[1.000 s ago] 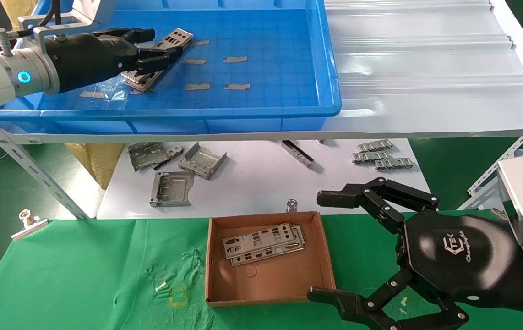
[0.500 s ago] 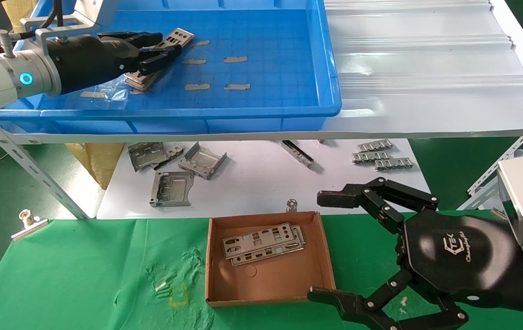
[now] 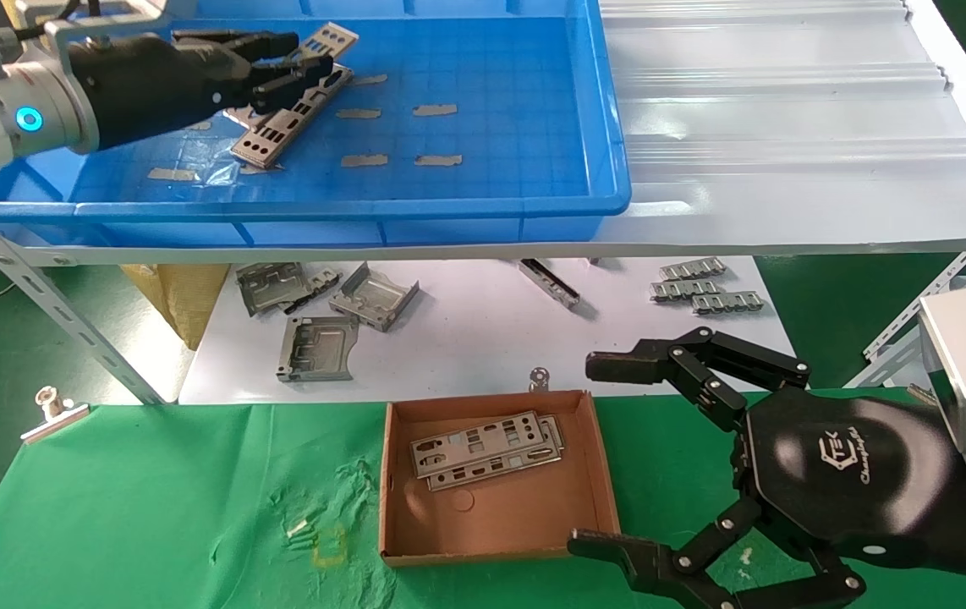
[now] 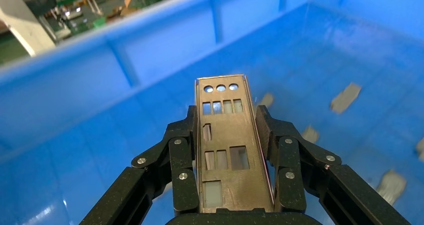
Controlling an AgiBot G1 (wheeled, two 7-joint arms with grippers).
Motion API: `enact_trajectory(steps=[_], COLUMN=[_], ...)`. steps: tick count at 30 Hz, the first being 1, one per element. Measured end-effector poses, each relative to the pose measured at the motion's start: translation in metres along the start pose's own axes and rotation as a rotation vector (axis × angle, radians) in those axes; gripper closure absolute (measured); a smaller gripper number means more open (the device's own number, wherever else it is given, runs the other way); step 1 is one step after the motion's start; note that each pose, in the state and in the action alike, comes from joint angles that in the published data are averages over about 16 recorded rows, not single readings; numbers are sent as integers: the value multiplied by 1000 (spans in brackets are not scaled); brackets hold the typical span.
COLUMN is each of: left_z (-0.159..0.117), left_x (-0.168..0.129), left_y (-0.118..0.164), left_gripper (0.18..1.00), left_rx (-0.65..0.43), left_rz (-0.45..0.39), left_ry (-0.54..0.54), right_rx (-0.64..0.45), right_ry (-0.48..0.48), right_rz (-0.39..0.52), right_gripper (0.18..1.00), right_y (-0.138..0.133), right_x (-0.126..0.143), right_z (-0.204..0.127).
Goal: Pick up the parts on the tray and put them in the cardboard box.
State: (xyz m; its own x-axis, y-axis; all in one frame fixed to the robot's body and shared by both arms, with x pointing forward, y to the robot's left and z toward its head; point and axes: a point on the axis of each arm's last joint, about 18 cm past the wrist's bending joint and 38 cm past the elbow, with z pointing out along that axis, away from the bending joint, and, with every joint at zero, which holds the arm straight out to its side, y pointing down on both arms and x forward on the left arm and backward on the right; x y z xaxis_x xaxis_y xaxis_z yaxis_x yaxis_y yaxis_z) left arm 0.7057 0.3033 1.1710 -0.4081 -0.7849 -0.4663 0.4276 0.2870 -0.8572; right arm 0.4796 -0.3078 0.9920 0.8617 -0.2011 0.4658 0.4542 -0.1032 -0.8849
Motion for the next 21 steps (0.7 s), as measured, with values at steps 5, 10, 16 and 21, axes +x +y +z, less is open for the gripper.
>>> enact_trajectory(steps=[5,10,16,21], left_z=[-4,-15,-34,-52], left_x=[6,27,60,88], left_y=[-17,-31,-37,-26], left_gripper=[730,731,731,732], left_rx=[44,95,139,145], left_rz=[20,52,114,181], left_ry=[57,199,414,576], right_rx=[0,0,0,0], right_ry=[0,0,0,0], right_rz=[0,0,0,0], right_gripper=[178,178,178,178], right_y=[0,0,0,0], right_x=[0,0,0,0], right_z=[0,0,0,0])
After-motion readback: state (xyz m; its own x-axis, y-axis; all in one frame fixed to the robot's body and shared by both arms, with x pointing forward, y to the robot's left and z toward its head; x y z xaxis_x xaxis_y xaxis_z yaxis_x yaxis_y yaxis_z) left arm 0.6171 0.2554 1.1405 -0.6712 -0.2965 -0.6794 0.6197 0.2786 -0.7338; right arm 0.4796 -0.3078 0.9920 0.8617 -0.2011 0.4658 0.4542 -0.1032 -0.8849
